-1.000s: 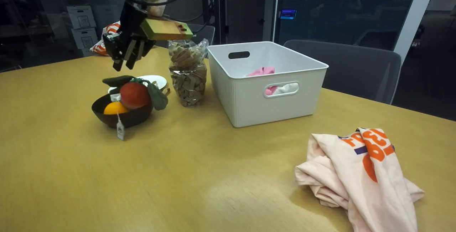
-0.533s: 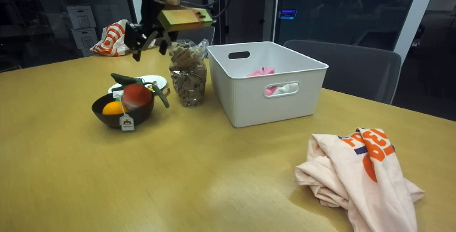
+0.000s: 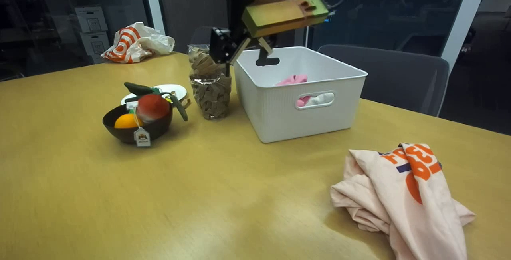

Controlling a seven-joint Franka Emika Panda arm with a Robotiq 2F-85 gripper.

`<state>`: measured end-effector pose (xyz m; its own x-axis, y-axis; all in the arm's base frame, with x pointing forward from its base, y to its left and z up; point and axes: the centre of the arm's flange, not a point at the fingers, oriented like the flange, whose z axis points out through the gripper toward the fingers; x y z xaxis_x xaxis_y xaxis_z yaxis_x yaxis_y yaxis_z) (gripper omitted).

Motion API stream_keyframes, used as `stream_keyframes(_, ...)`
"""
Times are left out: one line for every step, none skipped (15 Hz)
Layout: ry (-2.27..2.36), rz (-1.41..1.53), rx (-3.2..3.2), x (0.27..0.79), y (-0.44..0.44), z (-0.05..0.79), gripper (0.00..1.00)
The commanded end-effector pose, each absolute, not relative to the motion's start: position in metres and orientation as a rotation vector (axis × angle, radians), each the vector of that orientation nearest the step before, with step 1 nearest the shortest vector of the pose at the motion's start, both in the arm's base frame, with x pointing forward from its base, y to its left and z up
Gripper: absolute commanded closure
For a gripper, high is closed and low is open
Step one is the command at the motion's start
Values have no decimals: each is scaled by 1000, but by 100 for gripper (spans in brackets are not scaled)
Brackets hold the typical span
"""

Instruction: Put some of the items in the basket on the table

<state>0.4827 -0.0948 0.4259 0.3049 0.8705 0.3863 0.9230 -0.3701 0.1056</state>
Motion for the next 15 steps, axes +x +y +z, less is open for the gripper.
stream_keyframes(-1451, -613, -2626, 479, -156, 438, 0)
stream_keyframes(-1390, -626, -2682, 478, -171, 431, 0)
stream_keyframes(-1334, -643, -2739, 479, -182, 424, 0)
stream_keyframes(-1276, -664, -2795, 480, -193, 416, 0)
stream_keyframes(-1230, -678, -2858, 483, -200, 406, 0)
stream_keyframes(-1192, -684, -2921, 485, -207, 398, 0)
stream_keyframes(-1163, -692, -2985, 487, -212, 387, 0)
stream_keyframes(-1123, -694, -3045, 490, -215, 377, 0)
stream_keyframes(-1082, -696, -3105, 492, -220, 368, 0)
stream_keyframes(-1059, -690, -3167, 494, -223, 359, 0)
stream_keyframes(-1038, -670, -3225, 494, -227, 351, 0)
stream_keyframes(-1022, -650, -3284, 494, -231, 343, 0)
stream_keyframes(-997, -637, -3339, 495, -235, 337, 0)
stream_keyframes(-971, -615, -3393, 494, -240, 332, 0)
stream_keyframes(-943, -584, -3442, 492, -246, 327, 0)
